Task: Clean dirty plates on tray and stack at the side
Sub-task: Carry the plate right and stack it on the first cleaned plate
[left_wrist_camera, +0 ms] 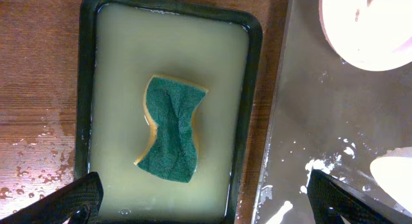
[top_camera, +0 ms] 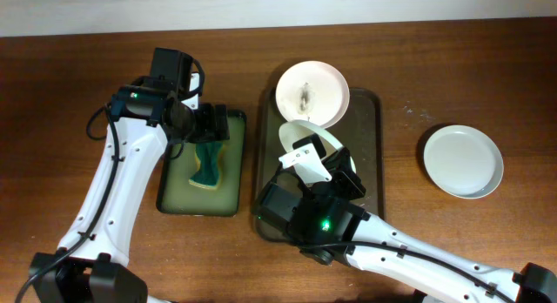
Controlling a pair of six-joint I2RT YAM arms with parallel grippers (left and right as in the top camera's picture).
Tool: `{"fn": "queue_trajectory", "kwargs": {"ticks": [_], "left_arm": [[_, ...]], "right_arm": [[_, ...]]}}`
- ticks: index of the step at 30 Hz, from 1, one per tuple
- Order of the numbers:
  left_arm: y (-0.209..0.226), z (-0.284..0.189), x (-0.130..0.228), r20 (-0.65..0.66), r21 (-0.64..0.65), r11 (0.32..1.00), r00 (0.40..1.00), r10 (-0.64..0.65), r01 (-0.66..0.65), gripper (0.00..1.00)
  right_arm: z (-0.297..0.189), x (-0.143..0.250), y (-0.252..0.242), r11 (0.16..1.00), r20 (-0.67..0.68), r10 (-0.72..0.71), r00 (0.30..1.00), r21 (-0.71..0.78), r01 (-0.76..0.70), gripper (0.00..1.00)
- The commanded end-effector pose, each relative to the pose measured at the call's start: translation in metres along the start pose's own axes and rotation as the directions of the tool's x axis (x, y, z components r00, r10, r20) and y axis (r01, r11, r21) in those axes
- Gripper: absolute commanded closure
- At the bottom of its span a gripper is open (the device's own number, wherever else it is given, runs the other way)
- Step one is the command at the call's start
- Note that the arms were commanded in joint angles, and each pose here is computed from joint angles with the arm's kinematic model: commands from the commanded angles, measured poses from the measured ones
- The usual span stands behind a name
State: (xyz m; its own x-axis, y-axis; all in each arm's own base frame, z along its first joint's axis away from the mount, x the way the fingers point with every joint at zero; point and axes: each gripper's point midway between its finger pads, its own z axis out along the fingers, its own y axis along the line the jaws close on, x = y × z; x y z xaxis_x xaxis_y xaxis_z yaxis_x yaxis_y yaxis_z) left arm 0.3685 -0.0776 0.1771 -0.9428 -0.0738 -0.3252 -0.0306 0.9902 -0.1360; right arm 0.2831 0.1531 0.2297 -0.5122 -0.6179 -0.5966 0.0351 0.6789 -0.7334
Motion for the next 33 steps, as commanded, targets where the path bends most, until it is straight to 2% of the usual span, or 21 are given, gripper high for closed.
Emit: {"fn": "queue_trajectory", "kwargs": {"ticks": [1, 18, 21, 22, 24, 26, 28, 30, 31, 32, 33], "left_arm": [[-0.002, -0.004, -0.003, 0.012, 0.013, 1.000, 1.000, 0.008, -0.008, 0.00], [-0.002, -0.004, -0.003, 0.012, 0.013, 1.000, 1.000, 0.008, -0.008, 0.01], [-0.002, -0.004, -0.003, 0.012, 0.013, 1.000, 1.000, 0.008, -0.008, 0.01], [-0.002, -0.004, -0.003, 0.012, 0.013, 1.000, 1.000, 0.008, -0.008, 0.01], [-0.002, -0.004, -0.003, 0.012, 0.013, 1.000, 1.000, 0.008, -0.008, 0.01], [-0.002, -0.004, -0.003, 0.012, 0.013, 1.000, 1.000, 0.008, -0.008, 0.01], [-0.002, -0.004, -0.003, 0.012, 0.013, 1.000, 1.000, 0.008, -0.008, 0.01], [-0.002, -0.004, -0.003, 0.012, 0.013, 1.000, 1.000, 0.009, -0.009, 0.01], [-0.002, -0.004, -0.003, 0.012, 0.013, 1.000, 1.000, 0.008, -0.008, 0.01], [-0.002, -0.004, -0.003, 0.012, 0.013, 1.000, 1.000, 0.008, -0.008, 0.01], [-0.002, -0.004, -0.003, 0.012, 0.013, 1.000, 1.000, 0.008, -0.008, 0.01]], "right_arm": [[-0.004, -0.008, -0.012, 0.998, 0.031, 0.039, 0.999, 0.043, -0.040, 0.96], [-0.003, -0.008, -0.012, 0.998, 0.029, 0.047, 0.998, 0.041, -0.048, 0.96], [0.005, -0.005, -0.017, 0.994, 0.005, 0.088, 0.996, 0.058, -0.088, 0.96], [0.010, -0.001, -0.018, 0.992, -0.015, 0.118, 0.993, 0.052, -0.117, 0.96], [0.036, 0.020, -0.022, 0.988, -0.141, 0.151, 0.978, 0.027, -0.149, 0.96], [0.070, 0.053, -0.030, 0.970, -0.327, 0.225, 0.918, -0.016, -0.243, 0.96], [0.094, 0.081, -0.018, 0.880, -0.539, 0.240, 0.808, -0.231, -0.416, 0.96], [0.105, 0.090, -0.011, 0.723, -0.622, 0.236, 0.747, -0.401, -0.563, 0.96], [0.110, 0.092, -0.015, 0.623, -0.653, 0.269, 0.708, -0.442, -0.645, 0.96], [0.119, 0.101, -0.027, 0.565, -0.689, 0.323, 0.649, -0.409, -0.716, 0.96], [0.130, 0.117, -0.048, 0.484, -0.730, 0.404, 0.551, -0.340, -0.806, 0.96]]}}
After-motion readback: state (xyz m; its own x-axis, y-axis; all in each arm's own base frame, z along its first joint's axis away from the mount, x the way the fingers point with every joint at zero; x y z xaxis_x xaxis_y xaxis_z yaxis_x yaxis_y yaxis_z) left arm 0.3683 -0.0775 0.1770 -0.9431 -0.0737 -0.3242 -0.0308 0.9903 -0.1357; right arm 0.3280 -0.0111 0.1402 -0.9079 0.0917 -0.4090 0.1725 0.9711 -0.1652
